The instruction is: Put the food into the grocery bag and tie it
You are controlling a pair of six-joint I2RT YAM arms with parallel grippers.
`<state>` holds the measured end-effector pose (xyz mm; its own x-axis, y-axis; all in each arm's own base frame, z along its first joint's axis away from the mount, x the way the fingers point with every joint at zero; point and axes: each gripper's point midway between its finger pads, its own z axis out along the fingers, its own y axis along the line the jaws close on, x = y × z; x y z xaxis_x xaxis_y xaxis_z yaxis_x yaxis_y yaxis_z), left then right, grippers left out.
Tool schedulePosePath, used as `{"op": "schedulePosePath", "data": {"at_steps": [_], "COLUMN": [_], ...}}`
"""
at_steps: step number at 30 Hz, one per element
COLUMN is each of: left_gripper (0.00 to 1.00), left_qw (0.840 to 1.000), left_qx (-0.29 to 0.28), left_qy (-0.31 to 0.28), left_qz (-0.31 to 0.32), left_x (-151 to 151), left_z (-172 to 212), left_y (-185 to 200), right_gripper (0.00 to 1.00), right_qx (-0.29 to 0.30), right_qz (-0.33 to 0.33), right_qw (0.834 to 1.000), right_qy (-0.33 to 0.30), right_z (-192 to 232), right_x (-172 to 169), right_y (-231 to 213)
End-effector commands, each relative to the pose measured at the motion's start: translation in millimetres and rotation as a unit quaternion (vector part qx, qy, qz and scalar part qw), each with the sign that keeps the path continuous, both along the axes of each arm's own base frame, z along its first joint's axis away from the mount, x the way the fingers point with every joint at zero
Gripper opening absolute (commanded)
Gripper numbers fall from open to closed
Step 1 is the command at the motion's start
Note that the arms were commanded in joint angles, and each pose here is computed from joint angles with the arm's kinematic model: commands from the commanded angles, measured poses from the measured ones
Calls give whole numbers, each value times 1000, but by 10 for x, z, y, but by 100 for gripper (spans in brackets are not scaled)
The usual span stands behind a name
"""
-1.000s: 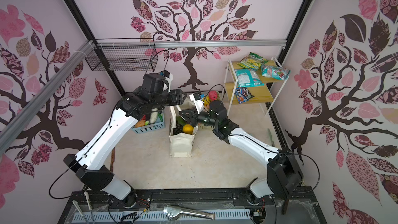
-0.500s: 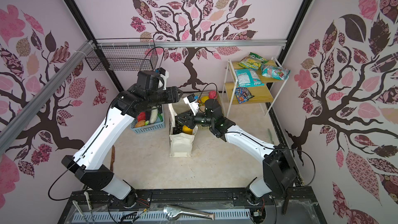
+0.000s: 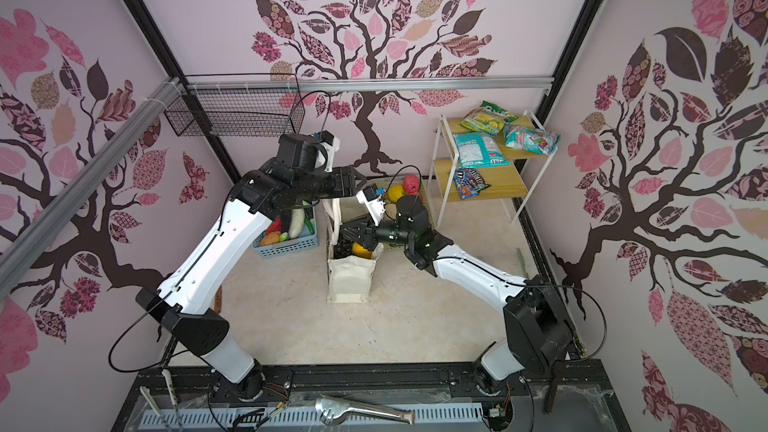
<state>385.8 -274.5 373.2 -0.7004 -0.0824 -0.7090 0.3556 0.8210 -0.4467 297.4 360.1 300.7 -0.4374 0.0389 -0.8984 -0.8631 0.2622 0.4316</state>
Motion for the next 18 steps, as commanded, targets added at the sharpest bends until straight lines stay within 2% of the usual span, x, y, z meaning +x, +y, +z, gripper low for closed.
{"op": "schedulePosePath", "data": {"at_steps": [1,4,9,14,18], "left_gripper": [69,69,72,79,84], "left_qw": [998,996,995,996,998], "left_qx": [27,51,59,69,54], "left_qy": [21,33,34,20,6], "left_qz": [-51,-58,-73,-52,-42], "left_x": [-72,-56,-112,-118,-110], "left_z": [-185,-305,-329,-236,-80], "left_y": [-184,-207,-207,-62,31], "right_gripper": [20,20,19,19,19], "right_qx": [31,36,42,55,56], "right_qz": [-38,-54,-63,-58,-60], "right_qw": [998,997,995,995,995], "right_qy": [-48,-51,-58,-59,-58], "right_z": [295,271,267,332,337], "right_x": [59,58,61,61,71], "right_y": [-106,-185,-242,-228,-226]}}
